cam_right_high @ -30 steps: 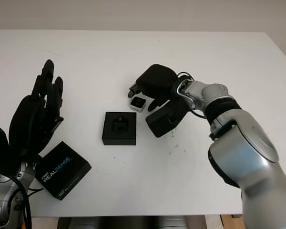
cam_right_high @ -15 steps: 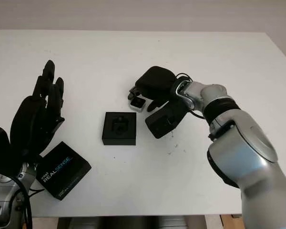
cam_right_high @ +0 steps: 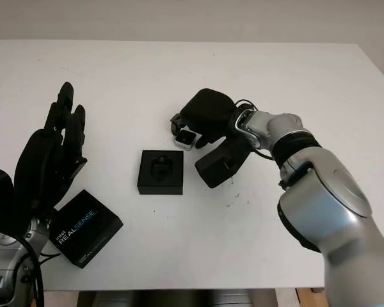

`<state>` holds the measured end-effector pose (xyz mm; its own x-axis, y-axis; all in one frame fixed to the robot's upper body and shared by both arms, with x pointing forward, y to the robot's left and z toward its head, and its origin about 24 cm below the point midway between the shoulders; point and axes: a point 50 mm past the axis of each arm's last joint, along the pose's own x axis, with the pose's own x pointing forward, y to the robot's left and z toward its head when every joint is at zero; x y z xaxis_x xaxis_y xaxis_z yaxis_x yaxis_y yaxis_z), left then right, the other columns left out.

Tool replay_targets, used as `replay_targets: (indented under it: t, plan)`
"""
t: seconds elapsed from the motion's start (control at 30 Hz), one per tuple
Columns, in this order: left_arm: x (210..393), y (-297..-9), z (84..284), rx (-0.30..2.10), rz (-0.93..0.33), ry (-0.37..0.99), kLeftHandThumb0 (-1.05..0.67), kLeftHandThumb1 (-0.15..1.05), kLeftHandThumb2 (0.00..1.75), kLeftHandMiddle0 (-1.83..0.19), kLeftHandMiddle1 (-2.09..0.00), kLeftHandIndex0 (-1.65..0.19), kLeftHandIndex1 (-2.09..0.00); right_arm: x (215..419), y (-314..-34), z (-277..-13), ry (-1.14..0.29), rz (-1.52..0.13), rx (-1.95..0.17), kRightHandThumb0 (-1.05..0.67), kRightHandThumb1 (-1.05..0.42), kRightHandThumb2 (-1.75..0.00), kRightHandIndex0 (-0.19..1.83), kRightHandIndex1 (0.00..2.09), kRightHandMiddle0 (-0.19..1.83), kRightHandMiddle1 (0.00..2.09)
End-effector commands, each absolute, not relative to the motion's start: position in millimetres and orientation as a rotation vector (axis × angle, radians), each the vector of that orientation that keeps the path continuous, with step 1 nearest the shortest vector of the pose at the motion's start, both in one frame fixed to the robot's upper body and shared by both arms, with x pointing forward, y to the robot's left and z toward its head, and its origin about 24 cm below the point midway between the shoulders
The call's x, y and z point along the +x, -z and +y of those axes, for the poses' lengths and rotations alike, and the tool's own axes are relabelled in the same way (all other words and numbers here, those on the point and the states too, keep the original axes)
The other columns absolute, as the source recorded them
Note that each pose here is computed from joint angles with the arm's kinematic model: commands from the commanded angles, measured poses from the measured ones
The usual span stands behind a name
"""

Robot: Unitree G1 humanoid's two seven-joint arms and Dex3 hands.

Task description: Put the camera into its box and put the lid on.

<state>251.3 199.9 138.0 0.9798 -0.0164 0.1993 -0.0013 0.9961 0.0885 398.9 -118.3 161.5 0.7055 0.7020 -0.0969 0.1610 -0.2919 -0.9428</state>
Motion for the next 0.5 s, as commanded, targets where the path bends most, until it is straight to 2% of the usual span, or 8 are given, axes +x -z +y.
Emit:
replay_targets:
  t: [0.0,0.13,0.27,0.33,0.47]
  plan:
    - [249.0,-140,199.5,0.097,-0.214,0.009,-0.77,1.05,0.65,0.16,-0.06,0.18,-0.05,399,-159,-122,-0.619,-0.655,-1.831,-0.33,-0.92,-0.05,0.31,1.41,0.58,0.96]
    - [249.7,-140,199.5,0.099,-0.215,0.009,-0.78,1.05,0.64,0.16,-0.05,0.18,-0.05,400,-159,-125,-0.604,-0.628,-1.810,-0.35,-0.92,-0.06,0.33,1.11,0.60,0.89]
    - [249.8,-140,198.9,0.094,-0.213,0.014,-0.78,1.05,0.64,0.16,-0.05,0.19,-0.05,401,-159,-130,-0.598,-0.577,-1.786,-0.37,-0.96,-0.06,0.45,0.36,0.52,1.04]
    - [250.0,-140,198.8,0.089,-0.214,0.011,-0.79,1.05,0.63,0.16,-0.06,0.18,-0.05,401,-159,-132,-0.594,-0.564,-1.786,-0.38,-0.96,-0.05,0.46,0.26,0.50,1.08]
    - [250.2,-140,198.4,0.098,-0.217,0.012,-0.79,1.05,0.63,0.16,-0.05,0.18,-0.05,402,-159,-136,-0.584,-0.528,-1.781,-0.37,-0.96,-0.05,0.45,0.18,0.48,1.11]
